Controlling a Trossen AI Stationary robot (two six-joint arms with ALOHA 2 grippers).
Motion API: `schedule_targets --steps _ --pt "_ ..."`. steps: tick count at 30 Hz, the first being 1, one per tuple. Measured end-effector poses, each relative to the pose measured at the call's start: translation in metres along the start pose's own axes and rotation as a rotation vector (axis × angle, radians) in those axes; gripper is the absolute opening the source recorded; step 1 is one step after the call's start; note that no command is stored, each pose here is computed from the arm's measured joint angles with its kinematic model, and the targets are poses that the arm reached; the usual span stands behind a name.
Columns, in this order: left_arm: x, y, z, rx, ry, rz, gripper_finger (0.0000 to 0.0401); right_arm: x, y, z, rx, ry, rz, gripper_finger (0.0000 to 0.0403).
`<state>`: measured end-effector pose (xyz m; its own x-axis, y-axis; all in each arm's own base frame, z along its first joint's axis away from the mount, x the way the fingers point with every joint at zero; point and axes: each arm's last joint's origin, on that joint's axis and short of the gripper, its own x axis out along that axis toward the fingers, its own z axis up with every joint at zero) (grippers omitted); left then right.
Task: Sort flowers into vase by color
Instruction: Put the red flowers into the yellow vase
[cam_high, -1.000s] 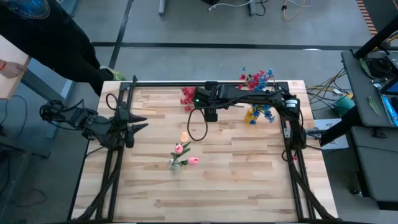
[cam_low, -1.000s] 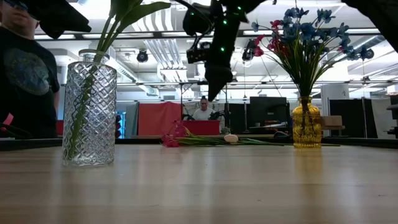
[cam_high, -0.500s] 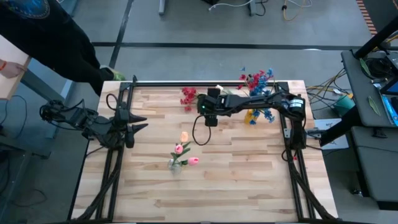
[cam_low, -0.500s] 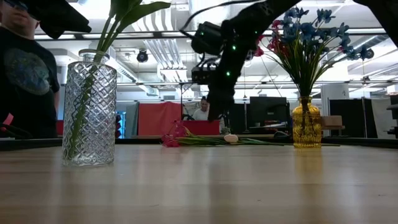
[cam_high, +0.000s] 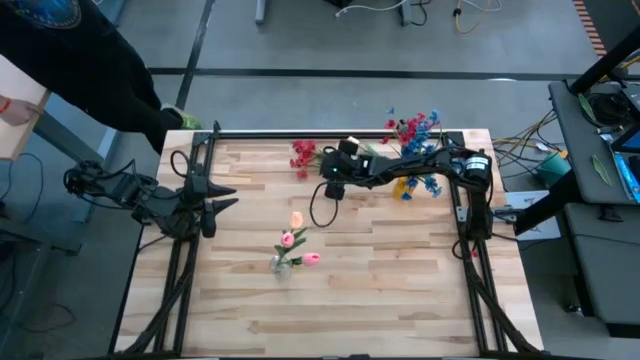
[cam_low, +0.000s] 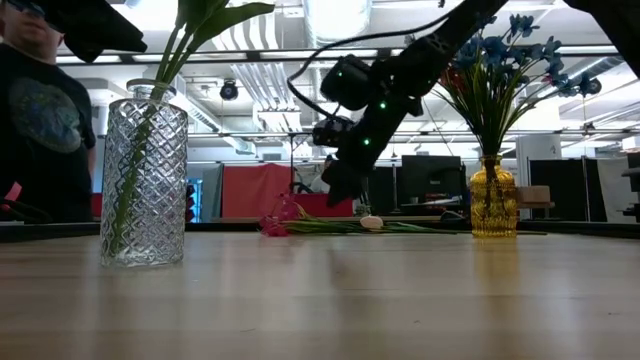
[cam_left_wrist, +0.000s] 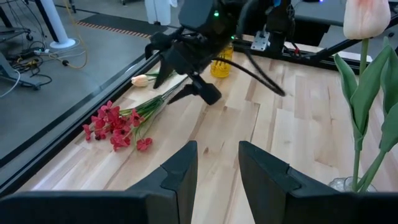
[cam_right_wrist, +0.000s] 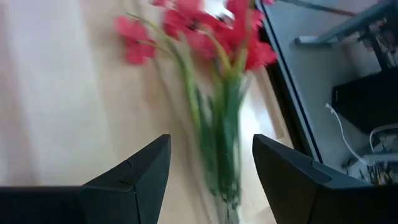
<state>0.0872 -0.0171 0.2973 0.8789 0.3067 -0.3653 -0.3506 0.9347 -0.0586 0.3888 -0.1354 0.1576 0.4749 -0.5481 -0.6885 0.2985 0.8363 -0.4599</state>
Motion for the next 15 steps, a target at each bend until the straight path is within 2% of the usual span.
schedule_targets --steps 4,10,15 --pt "0.000 0.000 0.000 0.000 0.000 -0.001 0.0103 0.004 -0.010 -0.004 0.025 0.013 -0.008 0.0219" --pt "0.000 0.000 0.000 0.000 -0.001 0.002 0.0103 0.010 -0.014 -0.012 0.048 -0.011 0.048 0.0219" --pt "0.000 0.002 0.001 0.000 -0.022 0.053 0.0103 0.012 -0.012 -0.016 0.048 -0.027 0.039 0.0219"
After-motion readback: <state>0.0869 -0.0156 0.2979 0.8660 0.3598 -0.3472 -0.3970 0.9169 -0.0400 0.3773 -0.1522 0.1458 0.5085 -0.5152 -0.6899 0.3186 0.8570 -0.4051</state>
